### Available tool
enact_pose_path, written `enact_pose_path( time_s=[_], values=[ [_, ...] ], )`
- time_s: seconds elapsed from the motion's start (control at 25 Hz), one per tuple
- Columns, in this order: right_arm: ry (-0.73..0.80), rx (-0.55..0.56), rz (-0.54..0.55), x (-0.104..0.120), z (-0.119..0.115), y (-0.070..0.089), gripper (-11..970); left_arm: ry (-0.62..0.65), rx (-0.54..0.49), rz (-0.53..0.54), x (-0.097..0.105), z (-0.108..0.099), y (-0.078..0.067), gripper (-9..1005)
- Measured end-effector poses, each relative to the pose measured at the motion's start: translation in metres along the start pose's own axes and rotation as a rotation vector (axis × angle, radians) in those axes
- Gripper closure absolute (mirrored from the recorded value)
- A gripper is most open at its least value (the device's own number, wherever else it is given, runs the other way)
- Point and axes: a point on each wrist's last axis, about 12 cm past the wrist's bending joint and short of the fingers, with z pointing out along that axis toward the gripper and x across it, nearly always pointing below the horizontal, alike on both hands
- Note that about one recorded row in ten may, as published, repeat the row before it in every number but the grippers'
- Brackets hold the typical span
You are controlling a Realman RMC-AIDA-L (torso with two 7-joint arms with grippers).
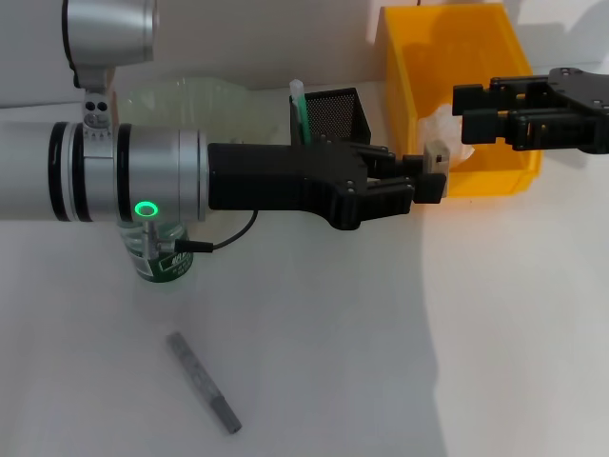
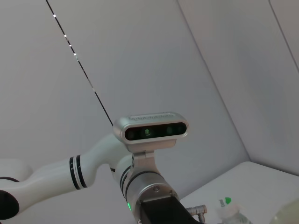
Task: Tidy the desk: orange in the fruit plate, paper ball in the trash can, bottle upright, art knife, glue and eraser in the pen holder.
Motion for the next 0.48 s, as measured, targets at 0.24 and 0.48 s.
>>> enact_pose_path(
  time_s=[0.24,0.48],
  values=[
    [-0.03,0.033,-0.007,0.0,-0.009,0.001,337,-0.023,-0.042,0.042,0.0,-0.003,0.004,667],
    [-0.166,0.223,-0.024,0.036,-0.064,0.013,337,-0.058,-0.176,0.109,-0.008,-0.004,0.02,663]
  ],
)
